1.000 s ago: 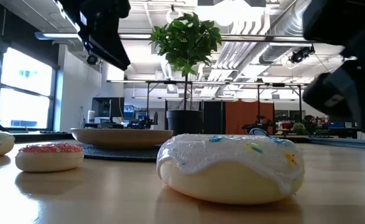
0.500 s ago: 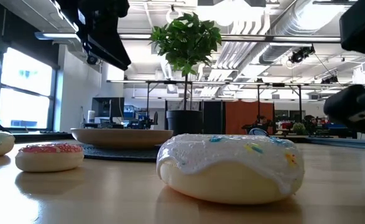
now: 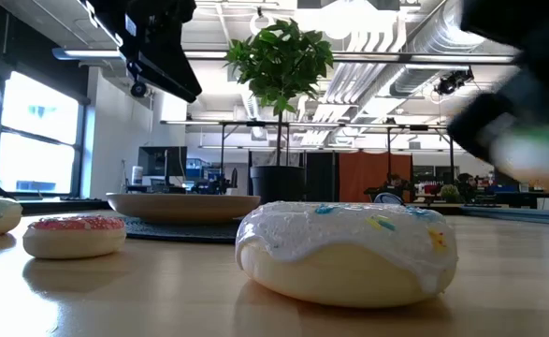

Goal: Pick & Place donuts
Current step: Put the small green donut on the right white plate

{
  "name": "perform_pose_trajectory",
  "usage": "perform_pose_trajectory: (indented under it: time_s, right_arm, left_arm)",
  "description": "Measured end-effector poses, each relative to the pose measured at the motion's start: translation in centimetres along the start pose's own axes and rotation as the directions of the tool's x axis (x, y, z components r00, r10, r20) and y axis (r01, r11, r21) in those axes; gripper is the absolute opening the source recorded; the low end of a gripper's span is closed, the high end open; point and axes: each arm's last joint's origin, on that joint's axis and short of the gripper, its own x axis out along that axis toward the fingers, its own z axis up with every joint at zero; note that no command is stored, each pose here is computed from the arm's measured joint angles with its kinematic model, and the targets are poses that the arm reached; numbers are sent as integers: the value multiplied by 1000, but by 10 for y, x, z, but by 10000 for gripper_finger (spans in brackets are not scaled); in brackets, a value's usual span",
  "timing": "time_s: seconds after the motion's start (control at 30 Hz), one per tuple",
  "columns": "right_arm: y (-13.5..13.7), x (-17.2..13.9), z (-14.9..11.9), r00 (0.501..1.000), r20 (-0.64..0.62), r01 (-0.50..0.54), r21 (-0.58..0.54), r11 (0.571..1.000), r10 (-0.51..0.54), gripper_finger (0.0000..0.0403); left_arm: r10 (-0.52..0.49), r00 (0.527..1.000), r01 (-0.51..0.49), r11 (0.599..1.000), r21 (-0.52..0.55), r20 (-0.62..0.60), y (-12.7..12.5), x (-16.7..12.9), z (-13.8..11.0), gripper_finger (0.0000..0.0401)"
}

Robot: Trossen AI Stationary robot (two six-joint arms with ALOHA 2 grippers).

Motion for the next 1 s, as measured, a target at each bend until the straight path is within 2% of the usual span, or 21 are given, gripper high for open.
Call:
perform_pose_trajectory:
  time_s: [0.1,0.2,0.3,0.37,0.4,0.43,0.47,0.57,0.63,0.83,1.0]
  right_arm:
    - [-15,-14,22,983,133,139,-66,988,-129,14]
    - [-39,-30,42,907,256,357,-49,933,-333,6]
    - [-69,-44,58,748,331,587,76,806,-576,13]
    - [-91,-52,64,647,320,680,168,714,-692,15]
    - [-102,-54,66,625,294,699,202,686,-723,14]
    - [-113,-56,66,622,261,700,238,673,-739,13]
    - [-123,-56,66,640,218,685,272,676,-737,10]
    - [-147,-53,61,729,87,618,343,707,-679,4]
    - [-157,-50,59,757,43,594,369,715,-651,6]
    - [-175,-45,52,730,-25,636,390,666,-683,5]
    - [-181,-47,51,716,-50,654,398,643,-696,7]
  left_arm:
    - [21,1000,-21,1000,2,6,1,0,0,179]
    - [40,999,-40,999,2,16,1,0,0,179]
    - [42,999,-42,999,19,17,1,0,0,179]
    - [42,999,-42,998,51,16,1,0,0,179]
    - [38,999,-39,997,64,15,1,0,0,179]
    - [31,999,-32,997,73,11,1,0,0,179]
    - [22,1000,-22,997,78,6,0,1,0,179]
    - [1,1000,0,997,83,-10,-1,3,-1,179]
    - [-5,1000,6,997,83,-11,-2,3,-1,179]
    - [-8,1000,9,997,81,-10,-2,3,-1,179]
    - [-72,997,75,994,80,-42,-3,3,-2,179]
